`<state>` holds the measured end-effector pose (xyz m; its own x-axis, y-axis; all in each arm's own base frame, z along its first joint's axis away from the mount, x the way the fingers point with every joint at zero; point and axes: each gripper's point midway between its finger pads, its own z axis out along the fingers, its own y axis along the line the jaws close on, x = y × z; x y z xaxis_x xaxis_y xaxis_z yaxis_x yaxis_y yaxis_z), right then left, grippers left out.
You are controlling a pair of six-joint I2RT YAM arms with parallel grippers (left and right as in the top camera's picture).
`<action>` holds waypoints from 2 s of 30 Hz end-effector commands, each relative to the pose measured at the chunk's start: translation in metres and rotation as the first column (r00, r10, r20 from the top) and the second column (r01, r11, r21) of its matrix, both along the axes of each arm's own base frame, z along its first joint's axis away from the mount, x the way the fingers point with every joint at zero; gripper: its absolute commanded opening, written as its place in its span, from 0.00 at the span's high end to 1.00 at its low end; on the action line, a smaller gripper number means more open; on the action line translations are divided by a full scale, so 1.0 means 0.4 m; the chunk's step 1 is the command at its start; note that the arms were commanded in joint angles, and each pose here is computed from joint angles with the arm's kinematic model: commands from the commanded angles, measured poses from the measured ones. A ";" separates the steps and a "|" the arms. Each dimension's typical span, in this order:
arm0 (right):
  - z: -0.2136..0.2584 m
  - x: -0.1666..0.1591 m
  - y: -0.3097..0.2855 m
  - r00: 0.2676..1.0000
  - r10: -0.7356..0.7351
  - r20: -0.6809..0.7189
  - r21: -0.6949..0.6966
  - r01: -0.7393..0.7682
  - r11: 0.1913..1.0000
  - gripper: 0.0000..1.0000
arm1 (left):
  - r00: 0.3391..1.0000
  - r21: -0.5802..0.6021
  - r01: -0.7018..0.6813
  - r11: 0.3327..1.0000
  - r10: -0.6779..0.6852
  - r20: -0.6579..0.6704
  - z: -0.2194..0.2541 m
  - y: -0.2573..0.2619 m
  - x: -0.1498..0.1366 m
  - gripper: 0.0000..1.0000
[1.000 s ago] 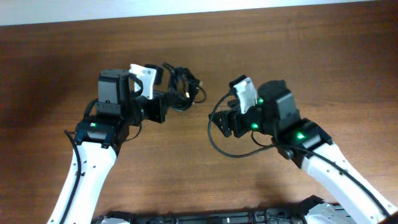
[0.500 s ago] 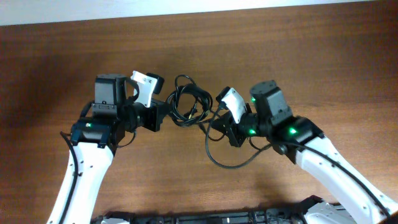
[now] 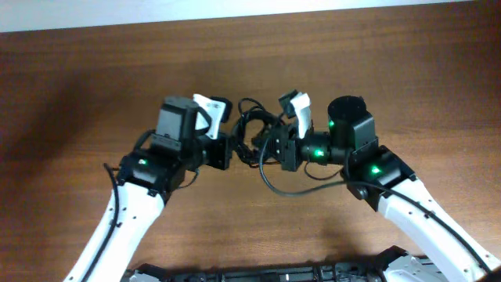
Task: Untangle cables
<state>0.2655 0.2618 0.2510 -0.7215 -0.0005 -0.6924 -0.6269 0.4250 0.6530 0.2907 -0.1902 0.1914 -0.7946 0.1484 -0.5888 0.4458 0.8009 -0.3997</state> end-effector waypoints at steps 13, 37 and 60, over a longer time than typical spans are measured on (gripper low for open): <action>-0.135 0.151 -0.073 0.941 -0.335 -0.053 -0.184 0.320 0.929 0.83 | 0.974 0.096 -0.180 0.979 0.163 0.158 0.042 0.107 0.095 1.00; -0.326 0.202 -0.014 0.939 0.110 0.327 -0.432 0.045 0.901 0.86 | 0.997 -0.468 -0.059 0.882 0.031 -0.066 0.184 0.121 0.049 1.00; 0.154 0.015 0.034 0.998 0.037 -0.057 0.261 -0.020 0.965 0.96 | 0.982 0.012 -0.188 0.982 0.188 0.020 0.032 0.094 0.059 1.00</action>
<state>0.2722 0.2748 0.2937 -0.7189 0.1045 -0.6872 -0.6439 0.2721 0.7151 0.3091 -0.1537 0.1904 -0.8350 -0.0068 -0.5502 0.2812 0.8542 -0.4373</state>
